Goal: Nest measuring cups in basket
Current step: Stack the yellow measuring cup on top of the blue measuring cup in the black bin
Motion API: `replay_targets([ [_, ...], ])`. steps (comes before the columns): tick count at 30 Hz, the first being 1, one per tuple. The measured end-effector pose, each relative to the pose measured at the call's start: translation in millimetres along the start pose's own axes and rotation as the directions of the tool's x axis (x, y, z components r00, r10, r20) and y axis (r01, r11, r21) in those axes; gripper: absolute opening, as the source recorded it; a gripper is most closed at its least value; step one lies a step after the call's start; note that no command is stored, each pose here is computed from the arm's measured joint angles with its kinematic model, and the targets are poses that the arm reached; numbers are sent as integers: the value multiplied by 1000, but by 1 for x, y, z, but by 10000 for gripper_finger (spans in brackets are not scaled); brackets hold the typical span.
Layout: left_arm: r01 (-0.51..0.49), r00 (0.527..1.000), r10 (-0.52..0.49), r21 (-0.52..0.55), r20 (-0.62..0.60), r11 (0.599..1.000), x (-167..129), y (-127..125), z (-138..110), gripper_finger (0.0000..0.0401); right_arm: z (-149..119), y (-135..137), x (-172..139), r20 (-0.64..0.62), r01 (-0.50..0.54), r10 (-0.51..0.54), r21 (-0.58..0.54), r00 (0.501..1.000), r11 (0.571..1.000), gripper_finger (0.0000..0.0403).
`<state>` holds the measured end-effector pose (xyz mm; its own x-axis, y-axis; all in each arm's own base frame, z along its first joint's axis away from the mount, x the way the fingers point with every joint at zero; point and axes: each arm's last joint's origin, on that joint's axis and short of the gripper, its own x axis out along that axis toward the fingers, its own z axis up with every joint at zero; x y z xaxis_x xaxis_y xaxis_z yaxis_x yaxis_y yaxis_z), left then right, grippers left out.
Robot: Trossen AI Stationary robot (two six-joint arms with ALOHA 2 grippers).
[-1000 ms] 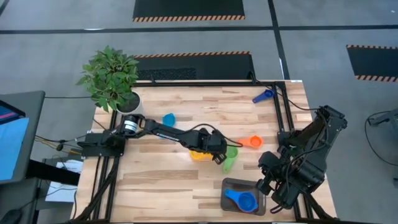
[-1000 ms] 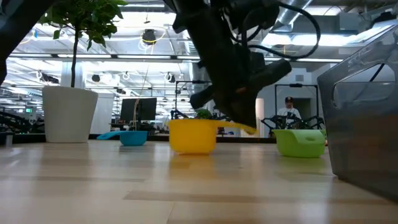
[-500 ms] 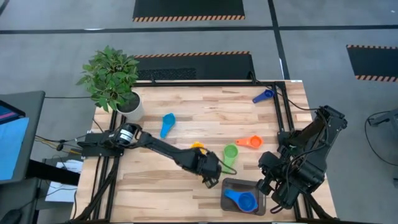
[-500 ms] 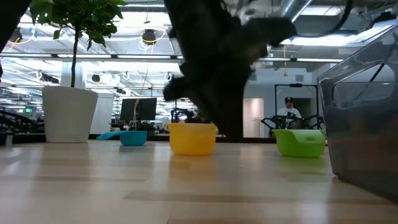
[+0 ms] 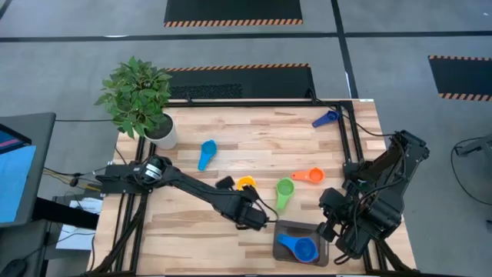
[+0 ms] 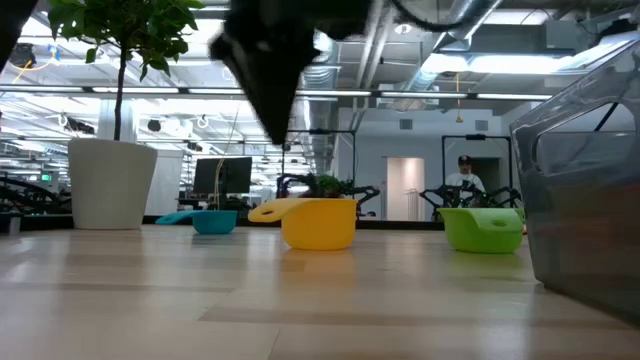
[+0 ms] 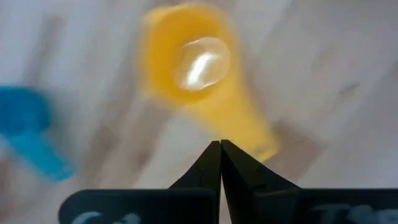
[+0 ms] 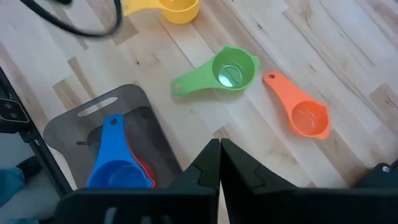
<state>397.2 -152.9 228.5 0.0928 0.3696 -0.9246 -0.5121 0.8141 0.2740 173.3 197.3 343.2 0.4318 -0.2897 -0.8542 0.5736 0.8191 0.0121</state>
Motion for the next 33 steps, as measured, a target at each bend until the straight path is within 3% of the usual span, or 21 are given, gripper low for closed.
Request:
replay_targets([
  [3, -3, 1000, 3, -18, 20, 1000, -6, 0, 0, 0, 1, 0, 0, 2, 4, -4, 0, 1000, 1000, 30],
  [7, 178, 976, -179, 24, 124, 984, -6, -20, 10, 0, 3, -1, 2, 2, 9, -9, 8, 1000, 1000, 22],
  [9, 205, 967, -210, 44, 146, 978, 1, -27, 11, 0, 5, 0, 3, 2, 9, -9, 0, 1000, 1000, 20],
  [18, 188, 974, -188, 6, 124, 982, 37, -26, 10, 0, 11, -1, 7, -2, 19, -20, -28, 1000, 999, 35],
  [23, 224, 970, -224, 20, 95, 974, 39, -29, 7, 0, 12, -1, 7, -3, 20, -20, -46, 1000, 999, 36],
  [29, 192, 980, -194, 42, 50, 980, 49, -30, 5, 0, 12, -1, 7, -5, 17, -18, -45, 1000, 999, 26],
  [33, 77, 996, -72, 86, -60, 993, 60, -22, -6, 0, 13, 0, 8, -4, 13, -14, -35, 1000, 999, 21],
])
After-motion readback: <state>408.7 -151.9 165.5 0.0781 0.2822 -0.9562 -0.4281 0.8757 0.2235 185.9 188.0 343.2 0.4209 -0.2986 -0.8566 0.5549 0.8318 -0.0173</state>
